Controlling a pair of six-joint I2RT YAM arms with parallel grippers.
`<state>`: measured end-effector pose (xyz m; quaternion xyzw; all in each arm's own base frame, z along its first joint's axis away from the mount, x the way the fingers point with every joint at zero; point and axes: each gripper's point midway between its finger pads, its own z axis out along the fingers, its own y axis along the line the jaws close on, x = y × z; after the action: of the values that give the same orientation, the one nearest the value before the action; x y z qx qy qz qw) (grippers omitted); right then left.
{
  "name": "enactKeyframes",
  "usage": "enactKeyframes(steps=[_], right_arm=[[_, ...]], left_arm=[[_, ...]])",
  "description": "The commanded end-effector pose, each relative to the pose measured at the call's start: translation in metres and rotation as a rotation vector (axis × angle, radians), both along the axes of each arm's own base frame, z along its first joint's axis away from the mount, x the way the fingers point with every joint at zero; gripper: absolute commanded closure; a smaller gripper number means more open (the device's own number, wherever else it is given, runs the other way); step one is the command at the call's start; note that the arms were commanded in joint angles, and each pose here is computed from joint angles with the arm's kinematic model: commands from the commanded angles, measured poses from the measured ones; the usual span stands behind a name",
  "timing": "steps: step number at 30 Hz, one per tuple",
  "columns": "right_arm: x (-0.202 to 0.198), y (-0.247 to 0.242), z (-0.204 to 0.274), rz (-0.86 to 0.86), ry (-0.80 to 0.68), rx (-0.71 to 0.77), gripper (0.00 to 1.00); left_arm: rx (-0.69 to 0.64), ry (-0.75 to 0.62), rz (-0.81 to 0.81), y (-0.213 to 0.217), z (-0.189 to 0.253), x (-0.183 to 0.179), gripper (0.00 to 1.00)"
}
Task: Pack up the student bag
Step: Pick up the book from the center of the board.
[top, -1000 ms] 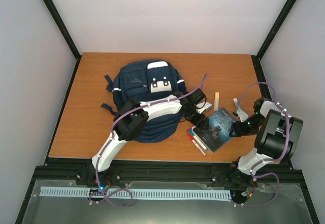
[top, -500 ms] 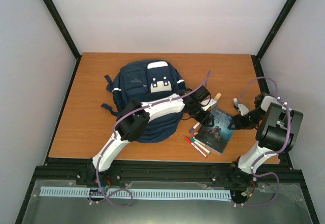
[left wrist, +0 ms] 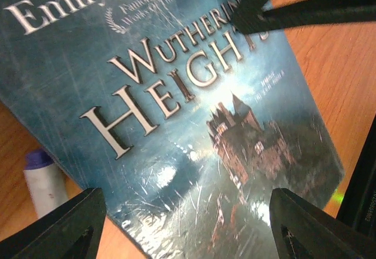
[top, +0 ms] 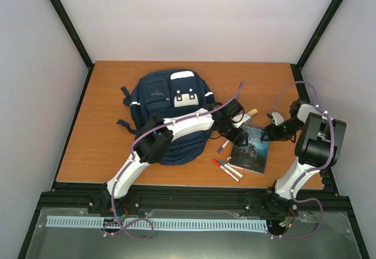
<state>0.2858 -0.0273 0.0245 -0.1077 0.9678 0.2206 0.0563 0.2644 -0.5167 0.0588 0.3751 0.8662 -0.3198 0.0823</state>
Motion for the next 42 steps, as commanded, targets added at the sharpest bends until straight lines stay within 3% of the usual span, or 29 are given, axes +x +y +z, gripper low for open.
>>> enactKeyframes(steps=[1,7,16,32,42], right_arm=[[0.03,0.017,0.0,0.013,-0.072,0.044,0.44],[0.033,0.015,0.011,0.021,-0.096,-0.004,0.44],[0.008,0.007,0.021,0.027,-0.081,-0.087,0.43],[-0.012,0.012,-0.015,0.044,0.005,-0.068,0.6],[-0.025,0.02,-0.029,0.061,0.056,-0.024,0.67]], left_arm=[[-0.014,0.019,0.049,0.006,0.024,-0.008,0.21],[-0.003,0.094,0.157,0.023,0.024,-0.019,0.21],[-0.043,0.192,0.287,0.023,0.018,-0.022,0.22],[-0.018,0.331,0.438,0.014,-0.023,-0.018,0.2],[-0.014,0.402,0.433,0.001,-0.05,-0.019,0.17]])
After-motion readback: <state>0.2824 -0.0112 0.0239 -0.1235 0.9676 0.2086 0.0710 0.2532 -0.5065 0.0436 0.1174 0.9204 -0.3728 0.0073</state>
